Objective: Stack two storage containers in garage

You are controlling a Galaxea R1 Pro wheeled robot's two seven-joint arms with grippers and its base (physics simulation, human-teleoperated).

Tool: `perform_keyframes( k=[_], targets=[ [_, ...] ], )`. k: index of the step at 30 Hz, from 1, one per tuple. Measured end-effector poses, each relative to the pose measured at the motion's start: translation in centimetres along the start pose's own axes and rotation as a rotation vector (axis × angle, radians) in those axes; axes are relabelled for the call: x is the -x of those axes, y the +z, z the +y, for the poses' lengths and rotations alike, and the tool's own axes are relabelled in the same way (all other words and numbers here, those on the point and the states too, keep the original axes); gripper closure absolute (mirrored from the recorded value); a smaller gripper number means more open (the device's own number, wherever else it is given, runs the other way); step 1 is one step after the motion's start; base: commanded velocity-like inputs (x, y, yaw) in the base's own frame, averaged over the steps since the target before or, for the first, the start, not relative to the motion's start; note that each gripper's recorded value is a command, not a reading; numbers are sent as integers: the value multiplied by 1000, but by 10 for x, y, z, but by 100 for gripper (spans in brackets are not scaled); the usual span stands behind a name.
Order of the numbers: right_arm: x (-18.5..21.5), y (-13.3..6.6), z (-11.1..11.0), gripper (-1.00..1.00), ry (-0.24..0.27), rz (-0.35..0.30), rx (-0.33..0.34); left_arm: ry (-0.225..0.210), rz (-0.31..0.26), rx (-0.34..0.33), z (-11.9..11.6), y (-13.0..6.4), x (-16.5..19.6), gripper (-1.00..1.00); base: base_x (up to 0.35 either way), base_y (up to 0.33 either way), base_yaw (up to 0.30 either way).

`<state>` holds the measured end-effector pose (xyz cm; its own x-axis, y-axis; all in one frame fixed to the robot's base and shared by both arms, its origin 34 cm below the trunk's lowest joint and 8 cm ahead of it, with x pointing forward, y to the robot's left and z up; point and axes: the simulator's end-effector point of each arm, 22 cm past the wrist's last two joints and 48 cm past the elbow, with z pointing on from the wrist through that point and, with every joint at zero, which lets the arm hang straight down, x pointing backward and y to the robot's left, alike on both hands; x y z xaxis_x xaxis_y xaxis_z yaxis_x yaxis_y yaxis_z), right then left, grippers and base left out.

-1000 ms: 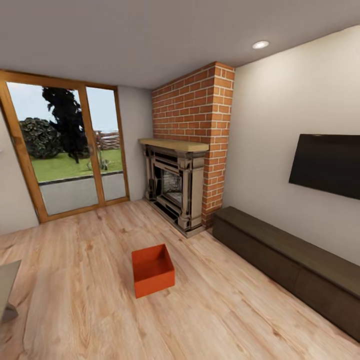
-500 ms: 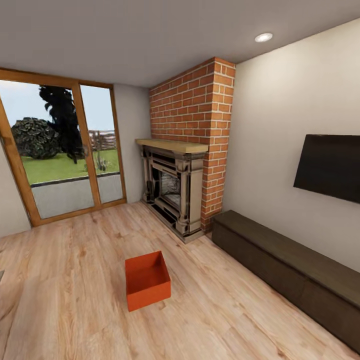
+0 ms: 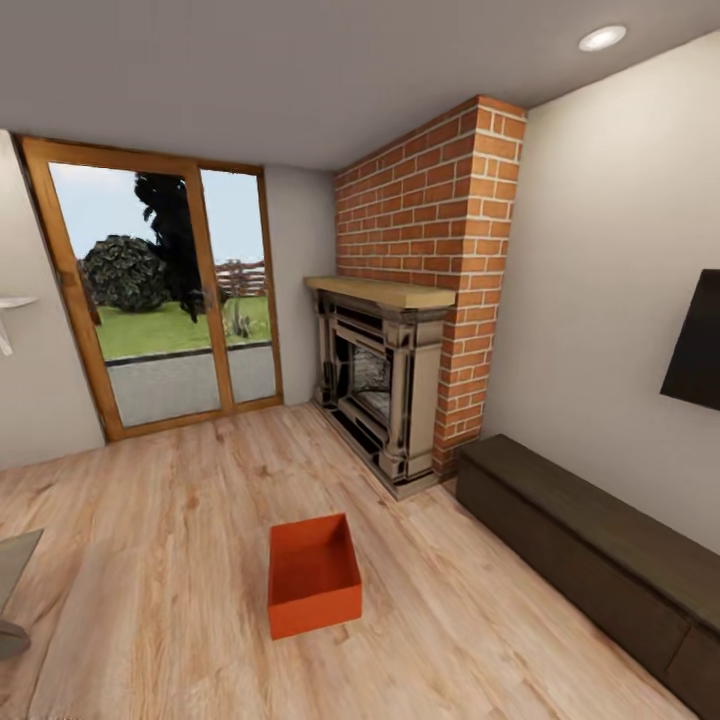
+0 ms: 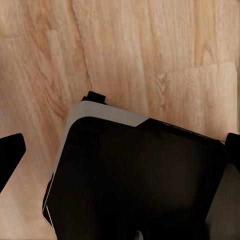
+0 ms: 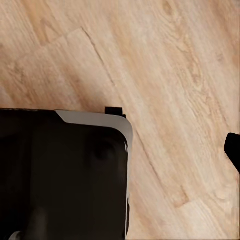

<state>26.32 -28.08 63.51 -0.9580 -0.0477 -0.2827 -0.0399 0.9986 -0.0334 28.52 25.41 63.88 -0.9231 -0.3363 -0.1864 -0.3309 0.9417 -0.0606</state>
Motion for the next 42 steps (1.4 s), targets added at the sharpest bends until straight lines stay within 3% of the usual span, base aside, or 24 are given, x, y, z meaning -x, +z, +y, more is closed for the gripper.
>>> perform_keyframes(
  k=[26, 42],
  targets=[
    [-4, 0, 0, -100, 0, 10, 0, 0, 8, 5, 2, 1, -3, -100, 324, -106, 255],
    [-4, 0, -1, -100, 1, 9, -1, 0, 7, 5, 2, 1, -3, -100, 324, -26, 9]
  ],
)
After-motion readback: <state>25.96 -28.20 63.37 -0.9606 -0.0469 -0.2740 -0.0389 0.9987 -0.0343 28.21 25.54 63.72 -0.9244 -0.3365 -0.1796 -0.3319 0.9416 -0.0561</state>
